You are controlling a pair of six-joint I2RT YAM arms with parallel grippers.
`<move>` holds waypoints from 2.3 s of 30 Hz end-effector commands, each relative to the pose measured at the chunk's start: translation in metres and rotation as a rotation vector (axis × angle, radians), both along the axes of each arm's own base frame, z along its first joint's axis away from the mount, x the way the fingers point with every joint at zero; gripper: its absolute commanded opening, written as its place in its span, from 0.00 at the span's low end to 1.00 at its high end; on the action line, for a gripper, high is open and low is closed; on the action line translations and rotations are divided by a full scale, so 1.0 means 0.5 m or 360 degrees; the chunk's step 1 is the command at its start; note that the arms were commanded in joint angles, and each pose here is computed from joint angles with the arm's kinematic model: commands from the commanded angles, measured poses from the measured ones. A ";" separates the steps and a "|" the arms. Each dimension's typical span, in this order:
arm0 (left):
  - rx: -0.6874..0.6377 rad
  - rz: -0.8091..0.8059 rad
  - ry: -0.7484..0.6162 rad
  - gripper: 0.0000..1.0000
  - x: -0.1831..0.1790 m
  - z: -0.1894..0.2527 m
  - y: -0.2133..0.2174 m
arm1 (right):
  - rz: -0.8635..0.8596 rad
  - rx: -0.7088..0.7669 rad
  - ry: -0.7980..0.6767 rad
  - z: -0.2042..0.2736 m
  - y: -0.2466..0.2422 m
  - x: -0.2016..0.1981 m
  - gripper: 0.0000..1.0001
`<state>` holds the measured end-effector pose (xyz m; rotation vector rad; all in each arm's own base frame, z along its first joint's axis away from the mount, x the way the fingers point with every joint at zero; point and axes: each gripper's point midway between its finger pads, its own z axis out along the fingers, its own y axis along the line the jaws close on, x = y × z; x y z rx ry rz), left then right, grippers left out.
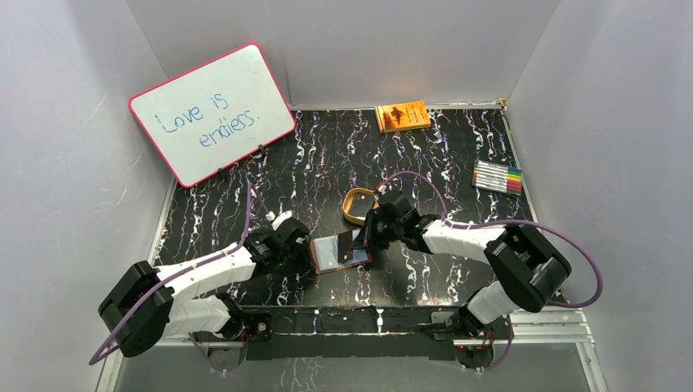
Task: Put the credit cards into the card holder
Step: Insert the credit card into the card holder.
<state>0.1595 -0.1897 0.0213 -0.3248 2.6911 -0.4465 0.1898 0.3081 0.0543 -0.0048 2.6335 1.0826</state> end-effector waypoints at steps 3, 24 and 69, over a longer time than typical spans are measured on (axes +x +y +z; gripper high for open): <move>0.0204 0.0006 0.0067 0.39 -0.019 -0.034 0.050 | 0.0067 0.0081 -0.0061 0.020 0.023 0.014 0.00; 0.0190 -0.0006 0.0123 0.36 -0.030 -0.058 0.046 | 0.0133 0.0171 0.0178 -0.013 0.045 -0.024 0.00; 0.0087 -0.0013 0.0161 0.32 -0.040 -0.067 0.025 | 0.0154 0.0096 0.0387 -0.034 0.063 -0.051 0.00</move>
